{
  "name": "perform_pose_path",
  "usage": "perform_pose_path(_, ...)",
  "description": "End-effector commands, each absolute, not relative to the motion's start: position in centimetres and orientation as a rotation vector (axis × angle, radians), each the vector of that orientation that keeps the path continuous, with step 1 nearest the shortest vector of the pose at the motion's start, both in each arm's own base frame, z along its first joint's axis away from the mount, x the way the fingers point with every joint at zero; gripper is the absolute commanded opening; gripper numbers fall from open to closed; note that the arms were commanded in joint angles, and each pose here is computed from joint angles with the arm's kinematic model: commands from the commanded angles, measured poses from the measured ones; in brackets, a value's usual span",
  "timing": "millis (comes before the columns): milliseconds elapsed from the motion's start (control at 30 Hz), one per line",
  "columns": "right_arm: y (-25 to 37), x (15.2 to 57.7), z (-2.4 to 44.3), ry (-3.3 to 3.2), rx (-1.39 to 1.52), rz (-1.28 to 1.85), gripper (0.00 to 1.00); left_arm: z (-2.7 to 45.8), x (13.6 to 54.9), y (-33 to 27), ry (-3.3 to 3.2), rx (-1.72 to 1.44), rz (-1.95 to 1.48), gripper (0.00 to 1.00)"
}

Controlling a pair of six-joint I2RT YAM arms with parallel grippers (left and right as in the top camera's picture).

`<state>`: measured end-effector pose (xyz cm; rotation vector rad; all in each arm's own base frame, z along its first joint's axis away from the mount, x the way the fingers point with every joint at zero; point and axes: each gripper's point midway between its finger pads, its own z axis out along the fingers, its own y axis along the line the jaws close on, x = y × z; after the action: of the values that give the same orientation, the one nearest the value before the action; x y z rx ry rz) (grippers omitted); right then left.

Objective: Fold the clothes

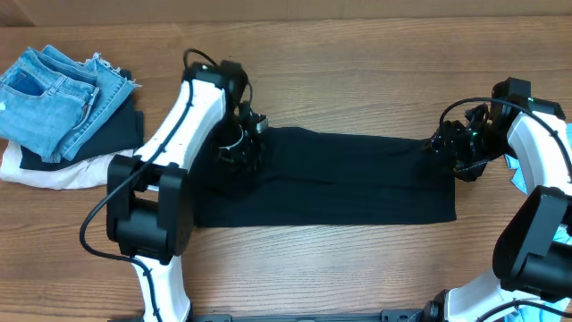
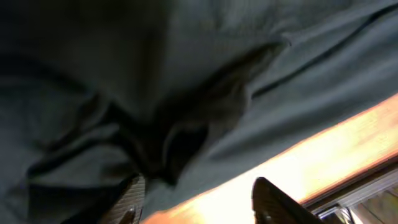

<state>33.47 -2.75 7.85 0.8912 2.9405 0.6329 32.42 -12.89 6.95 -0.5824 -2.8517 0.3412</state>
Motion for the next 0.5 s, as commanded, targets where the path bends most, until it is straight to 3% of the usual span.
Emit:
perform_pose_path(0, -2.7, 34.2, 9.2, 2.904, 0.845, 0.637, 0.72, 5.7, 32.9, -12.3, -2.875, -0.595, 0.297, 0.47)
perform_pose_path(167, -2.6, 34.2, 9.2, 2.904, 0.845, 0.637, 0.72, 5.5, 33.7, -11.9, -2.909, -0.614, 0.248, 0.04)
perform_pose_path(333, -2.7, 34.3, 9.2, 2.901, 0.843, 0.637, 0.72, 10.0, 27.9, -17.0, -2.624, -0.441, 0.725, 0.04)
perform_pose_path(367, -2.7, 34.3, 9.2, 2.900, 0.843, 0.637, 0.72, 10.1, 27.6, -17.2, -2.611, -0.442, 0.719, 0.10)
perform_pose_path(400, -2.7, 34.3, 9.2, 2.901, 0.843, 0.637, 0.72, 10.1, 27.3, -17.6, -2.604, -0.445, 0.708, 0.34)
perform_pose_path(433, -2.7, 34.3, 9.2, 2.901, 0.843, 0.637, 0.72, 10.0, 27.2, -17.8, -2.607, -0.466, 0.694, 0.44)
perform_pose_path(467, -2.7, 34.3, 9.2, 2.901, 0.843, 0.637, 0.72, 9.8, 27.2, -17.7, -2.615, -0.482, 0.671, 0.43)
